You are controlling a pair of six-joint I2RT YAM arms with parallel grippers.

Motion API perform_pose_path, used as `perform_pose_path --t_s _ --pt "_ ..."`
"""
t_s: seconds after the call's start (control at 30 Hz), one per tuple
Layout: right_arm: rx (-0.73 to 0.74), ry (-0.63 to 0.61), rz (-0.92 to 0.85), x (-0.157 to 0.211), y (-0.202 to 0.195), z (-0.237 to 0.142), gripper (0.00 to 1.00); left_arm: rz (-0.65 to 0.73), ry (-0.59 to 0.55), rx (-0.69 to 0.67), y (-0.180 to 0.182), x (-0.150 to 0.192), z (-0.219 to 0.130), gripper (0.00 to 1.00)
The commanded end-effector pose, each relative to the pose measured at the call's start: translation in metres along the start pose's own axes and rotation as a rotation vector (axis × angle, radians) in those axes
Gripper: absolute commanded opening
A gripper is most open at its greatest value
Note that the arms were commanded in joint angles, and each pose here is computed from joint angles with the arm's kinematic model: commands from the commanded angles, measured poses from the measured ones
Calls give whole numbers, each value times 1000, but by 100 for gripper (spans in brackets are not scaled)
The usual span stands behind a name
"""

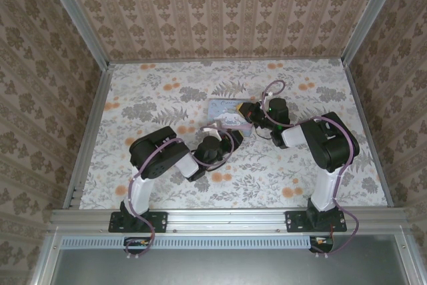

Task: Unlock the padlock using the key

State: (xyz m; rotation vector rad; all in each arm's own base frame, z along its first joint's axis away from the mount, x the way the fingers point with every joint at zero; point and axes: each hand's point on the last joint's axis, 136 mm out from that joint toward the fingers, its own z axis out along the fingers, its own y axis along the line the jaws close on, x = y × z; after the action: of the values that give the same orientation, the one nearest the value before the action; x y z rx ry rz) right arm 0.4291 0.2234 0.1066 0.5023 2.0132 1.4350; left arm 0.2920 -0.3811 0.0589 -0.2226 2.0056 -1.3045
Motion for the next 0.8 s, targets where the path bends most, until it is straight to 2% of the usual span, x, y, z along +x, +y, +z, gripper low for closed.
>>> perform_pose_path --t_s 0.0,0.13,0.53,0.77 --pt "141 103 83 37 -51 -1 0 -15 -14 3 0 1 3 47" --pt "142 102 83 37 -51 -1 0 -17 -30 -13 5 -3 0 44" --pt "149 104 86 38 -55 -2 0 -19 -46 -31 12 -10 -3 24" --pt "144 106 80 38 -52 -2 0 -28 -41 -28 13 -10 -3 3"
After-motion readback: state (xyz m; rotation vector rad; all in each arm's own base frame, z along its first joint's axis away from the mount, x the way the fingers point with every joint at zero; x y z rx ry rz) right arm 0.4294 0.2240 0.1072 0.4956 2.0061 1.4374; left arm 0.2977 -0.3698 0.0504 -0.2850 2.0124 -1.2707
